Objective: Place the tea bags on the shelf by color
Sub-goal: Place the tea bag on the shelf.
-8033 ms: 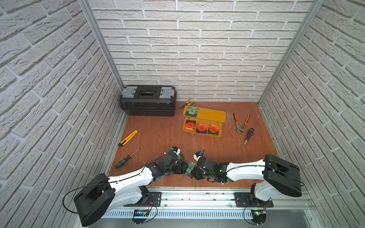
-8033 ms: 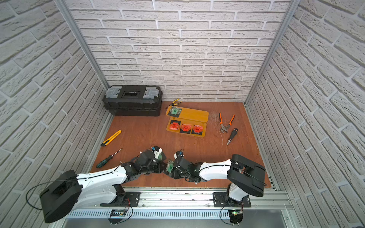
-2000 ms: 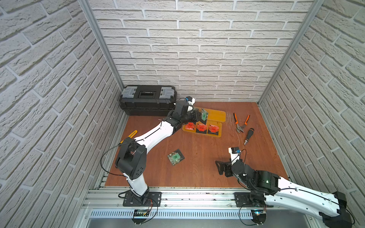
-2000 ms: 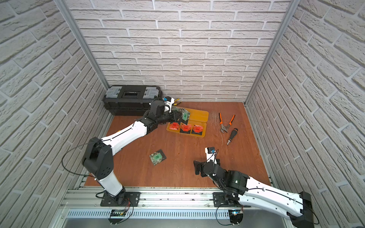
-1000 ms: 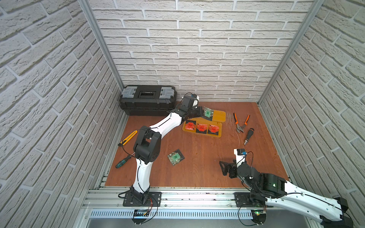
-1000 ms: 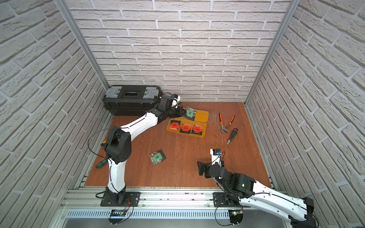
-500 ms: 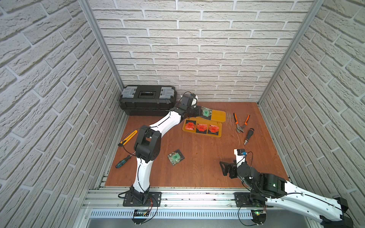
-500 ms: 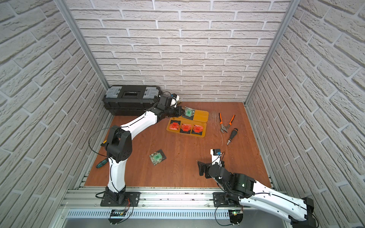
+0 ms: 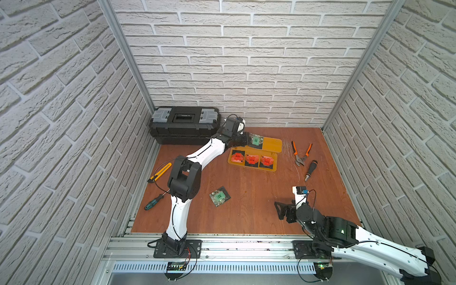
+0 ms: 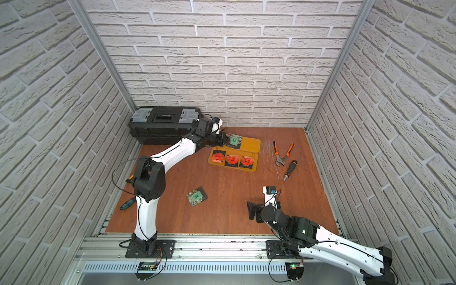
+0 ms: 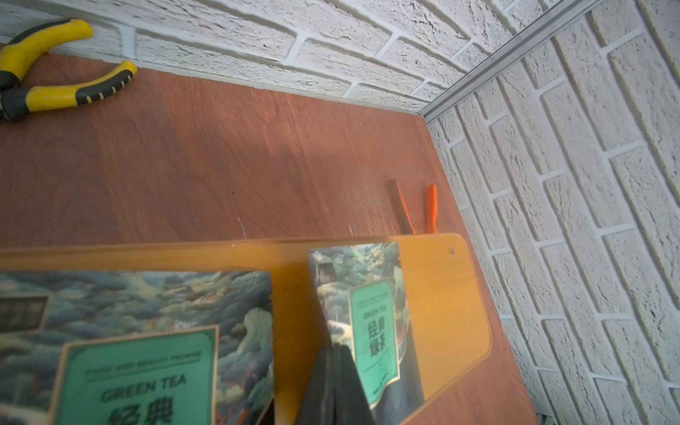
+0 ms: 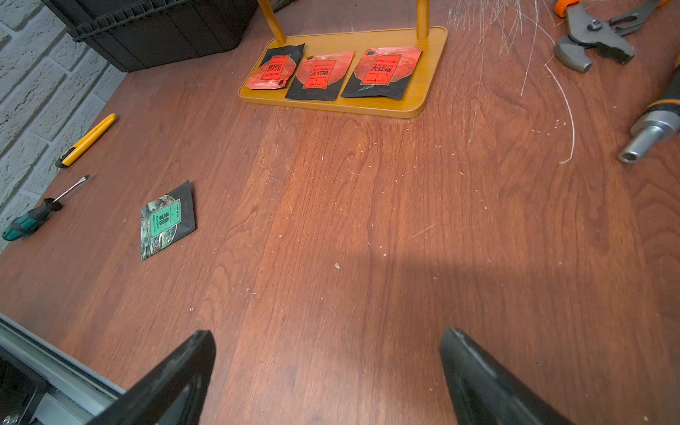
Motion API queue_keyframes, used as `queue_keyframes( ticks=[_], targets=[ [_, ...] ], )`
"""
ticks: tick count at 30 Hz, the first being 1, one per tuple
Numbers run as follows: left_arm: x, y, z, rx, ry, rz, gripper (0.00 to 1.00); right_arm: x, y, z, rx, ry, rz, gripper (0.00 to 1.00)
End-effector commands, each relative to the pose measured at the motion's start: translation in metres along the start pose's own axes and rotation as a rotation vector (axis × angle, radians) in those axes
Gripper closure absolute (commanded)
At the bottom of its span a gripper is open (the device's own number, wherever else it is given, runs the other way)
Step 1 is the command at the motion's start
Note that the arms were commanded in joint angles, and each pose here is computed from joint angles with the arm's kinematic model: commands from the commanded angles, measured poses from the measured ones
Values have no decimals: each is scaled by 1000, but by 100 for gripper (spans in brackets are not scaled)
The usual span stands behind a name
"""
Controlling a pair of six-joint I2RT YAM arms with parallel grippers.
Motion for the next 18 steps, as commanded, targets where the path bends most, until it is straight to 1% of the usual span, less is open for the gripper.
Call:
queue_keyframes(
  ticks=[1, 6, 11, 18],
  targets=[
    [-4, 0, -10, -13, 16, 22, 100, -4, 3, 1, -16, 13, 19, 0],
    [-2, -1, -11, -14, 11, 21, 100, -4, 3, 1, -16, 13, 19, 0],
    [-3, -2, -14, -19, 9, 25, 92, -4, 3, 2, -15, 14, 19, 0],
    [-3, -4, -16, -22, 5, 30, 86, -3, 3, 1, -17, 15, 21, 0]
  ],
)
Point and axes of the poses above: each gripper's point midway between its finger pads, its own y axis out along the fingers, its own x axis along the line the jaws close on, z = x × y, the point moved 3 cm from there along -y, back along the fingers, and after that the axes turned 11 degrees about -y, right-handed, at the moved point
